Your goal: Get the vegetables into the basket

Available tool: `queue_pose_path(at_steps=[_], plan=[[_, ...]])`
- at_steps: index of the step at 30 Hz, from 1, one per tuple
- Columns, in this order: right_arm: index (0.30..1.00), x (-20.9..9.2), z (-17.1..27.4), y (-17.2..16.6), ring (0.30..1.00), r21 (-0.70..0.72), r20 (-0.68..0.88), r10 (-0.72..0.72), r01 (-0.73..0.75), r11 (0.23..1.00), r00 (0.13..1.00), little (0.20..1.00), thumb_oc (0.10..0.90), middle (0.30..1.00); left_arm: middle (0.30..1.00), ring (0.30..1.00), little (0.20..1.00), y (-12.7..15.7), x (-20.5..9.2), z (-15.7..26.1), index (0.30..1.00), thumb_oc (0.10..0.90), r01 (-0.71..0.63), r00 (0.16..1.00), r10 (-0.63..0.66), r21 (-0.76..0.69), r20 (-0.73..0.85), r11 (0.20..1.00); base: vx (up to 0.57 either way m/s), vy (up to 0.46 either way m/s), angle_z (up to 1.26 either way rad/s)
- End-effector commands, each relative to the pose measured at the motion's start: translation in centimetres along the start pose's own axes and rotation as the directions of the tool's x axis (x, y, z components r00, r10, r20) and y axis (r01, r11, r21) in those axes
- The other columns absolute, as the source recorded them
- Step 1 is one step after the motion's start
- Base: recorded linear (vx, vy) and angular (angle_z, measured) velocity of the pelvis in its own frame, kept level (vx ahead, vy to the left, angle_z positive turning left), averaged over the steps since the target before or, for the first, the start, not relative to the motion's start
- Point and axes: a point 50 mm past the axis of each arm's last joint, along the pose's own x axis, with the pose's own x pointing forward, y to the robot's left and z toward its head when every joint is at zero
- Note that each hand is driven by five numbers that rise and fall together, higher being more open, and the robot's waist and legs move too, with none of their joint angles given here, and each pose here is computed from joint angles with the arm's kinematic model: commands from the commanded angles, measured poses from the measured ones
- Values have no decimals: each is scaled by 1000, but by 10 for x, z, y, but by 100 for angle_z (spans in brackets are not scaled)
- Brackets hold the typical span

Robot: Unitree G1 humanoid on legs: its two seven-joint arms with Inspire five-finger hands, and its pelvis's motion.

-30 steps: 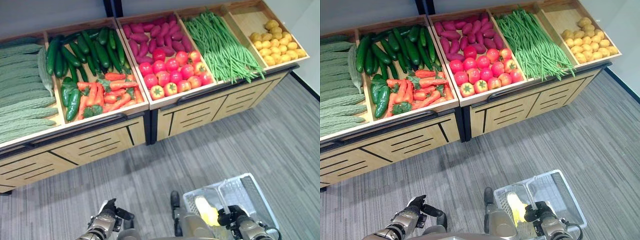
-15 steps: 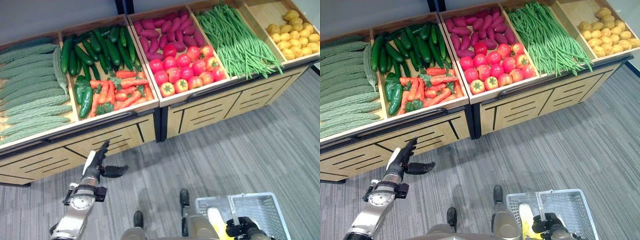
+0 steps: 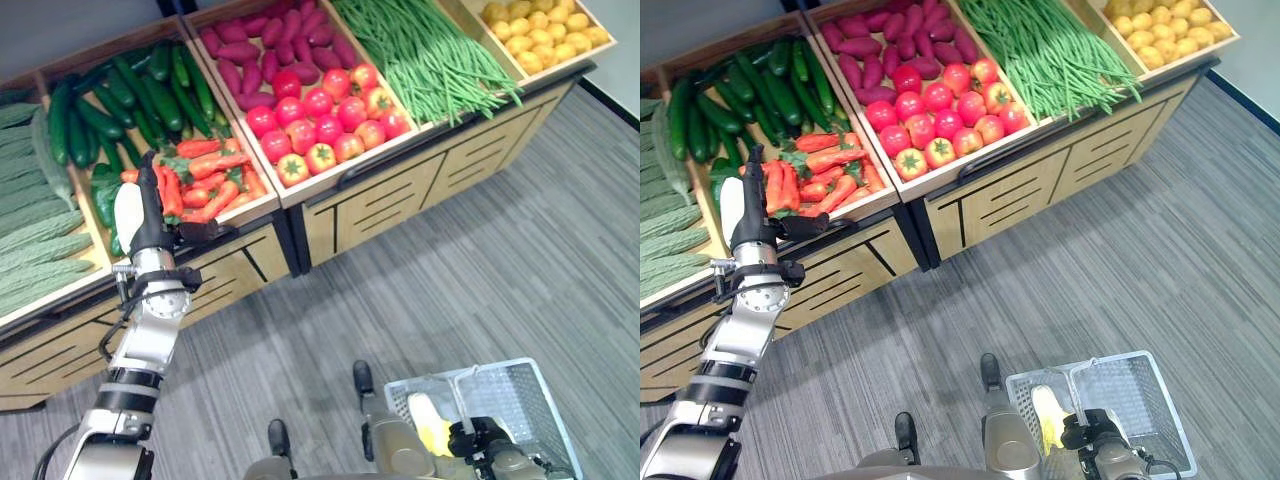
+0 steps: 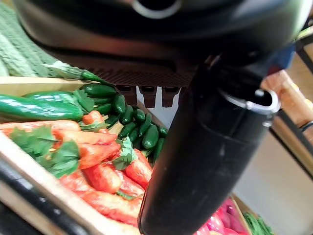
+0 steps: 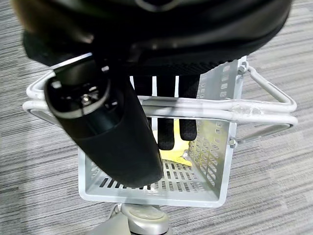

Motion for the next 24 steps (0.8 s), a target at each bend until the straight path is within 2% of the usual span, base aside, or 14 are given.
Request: queue_pose_path(at_steps=[1, 5, 8, 11, 24], plan=[[300, -2, -9, 1, 300, -83, -14, -2, 1, 997, 1000, 300, 400, 300, 1000, 1000, 1000, 42, 31, 27, 1000, 900, -244, 961, 218, 152, 170, 958, 1, -46, -11], [300, -1, -4, 2, 300, -105, -2, -7, 6, 994, 1000, 300, 400, 300, 1000, 1000, 1000, 71, 56, 17, 1000, 900, -325, 946, 306, 281, 111, 903, 27, -66, -14], [300, 0, -2, 2, 300, -110, 5, -9, 10, 994, 1000, 300, 400, 300, 1000, 1000, 1000, 78, 63, 15, 1000, 900, -335, 942, 321, 317, 96, 887, 31, -54, -5], [300, 0, 2, 3, 300, -110, 23, -8, 11, 994, 1000, 300, 400, 300, 1000, 1000, 1000, 100, 76, 1, 1000, 900, -334, 936, 351, 416, 36, 846, 23, -51, -4], [300, 0, 15, 16, 300, -103, 74, 26, -18, 994, 997, 300, 400, 300, 1000, 1000, 1000, 109, 90, 19, 1000, 900, -352, 931, 357, 440, 76, 826, 2, -4, 0]])
